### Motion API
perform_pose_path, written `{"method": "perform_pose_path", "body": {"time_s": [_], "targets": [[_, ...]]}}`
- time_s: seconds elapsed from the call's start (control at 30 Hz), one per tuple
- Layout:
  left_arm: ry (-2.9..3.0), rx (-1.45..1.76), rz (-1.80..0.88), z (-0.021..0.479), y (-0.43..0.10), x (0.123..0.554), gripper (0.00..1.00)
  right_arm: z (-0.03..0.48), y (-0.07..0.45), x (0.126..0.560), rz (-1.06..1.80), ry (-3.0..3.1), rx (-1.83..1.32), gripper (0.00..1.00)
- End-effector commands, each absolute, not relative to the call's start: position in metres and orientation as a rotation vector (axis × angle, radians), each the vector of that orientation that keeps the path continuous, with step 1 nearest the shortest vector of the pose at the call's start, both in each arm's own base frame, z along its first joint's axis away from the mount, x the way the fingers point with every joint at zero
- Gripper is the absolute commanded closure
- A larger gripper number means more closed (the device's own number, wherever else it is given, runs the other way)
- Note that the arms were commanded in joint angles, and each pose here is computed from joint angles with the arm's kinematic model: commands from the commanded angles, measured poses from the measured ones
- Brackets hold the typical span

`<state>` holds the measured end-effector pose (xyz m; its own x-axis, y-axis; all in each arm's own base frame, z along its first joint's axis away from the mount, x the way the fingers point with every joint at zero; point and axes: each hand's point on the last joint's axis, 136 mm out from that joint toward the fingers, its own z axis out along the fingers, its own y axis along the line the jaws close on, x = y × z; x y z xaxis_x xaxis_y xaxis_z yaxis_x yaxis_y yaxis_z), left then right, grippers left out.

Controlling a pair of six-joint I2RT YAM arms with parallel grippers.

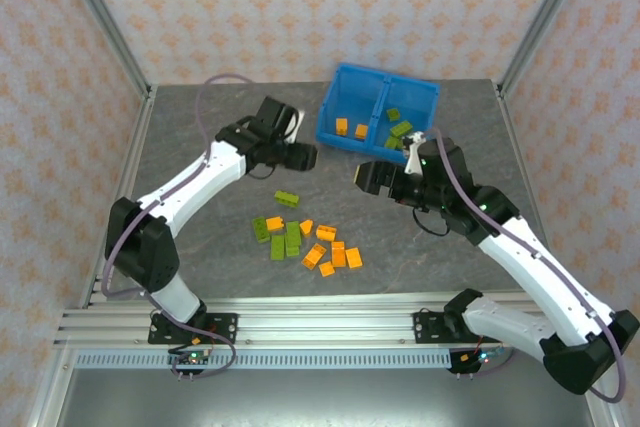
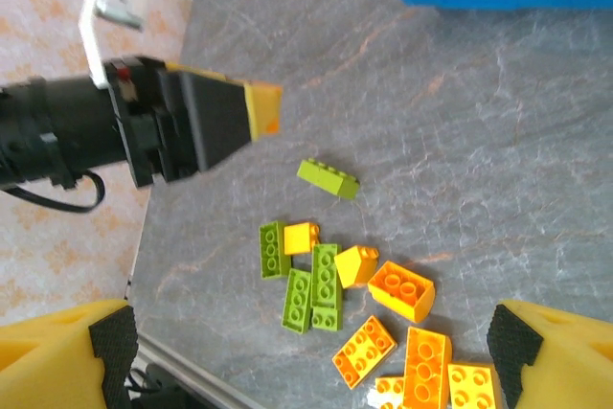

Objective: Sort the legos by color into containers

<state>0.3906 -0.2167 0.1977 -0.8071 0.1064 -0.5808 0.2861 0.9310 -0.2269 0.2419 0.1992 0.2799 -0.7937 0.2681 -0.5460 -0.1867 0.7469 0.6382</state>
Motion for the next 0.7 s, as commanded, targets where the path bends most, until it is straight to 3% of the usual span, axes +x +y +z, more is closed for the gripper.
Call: {"method": "perform_pose_path", "body": {"time_s": [0.0,0.3,0.57,0.67], "targets": [[2.385,0.256,-0.422,0.222,-0.242,0.433,0.42,0.311,0.187,0.247,0.912,2.184,0.116,0.04],[2.221,0.254,-0.377,0.225,-0.299,0.557,0.42,0.316,0.173,0.240,0.903,2.151,0.182,0.04],[2.203,0.205,-0.381,0.204,-0.327,0.588,0.41,0.309,0.170,0.238,0.890,2.171,0.198,0.04],[2.225,0.177,-0.359,0.191,-0.326,0.592,0.36,0.309,0.171,0.238,0.893,2.169,0.194,0.04]]}}
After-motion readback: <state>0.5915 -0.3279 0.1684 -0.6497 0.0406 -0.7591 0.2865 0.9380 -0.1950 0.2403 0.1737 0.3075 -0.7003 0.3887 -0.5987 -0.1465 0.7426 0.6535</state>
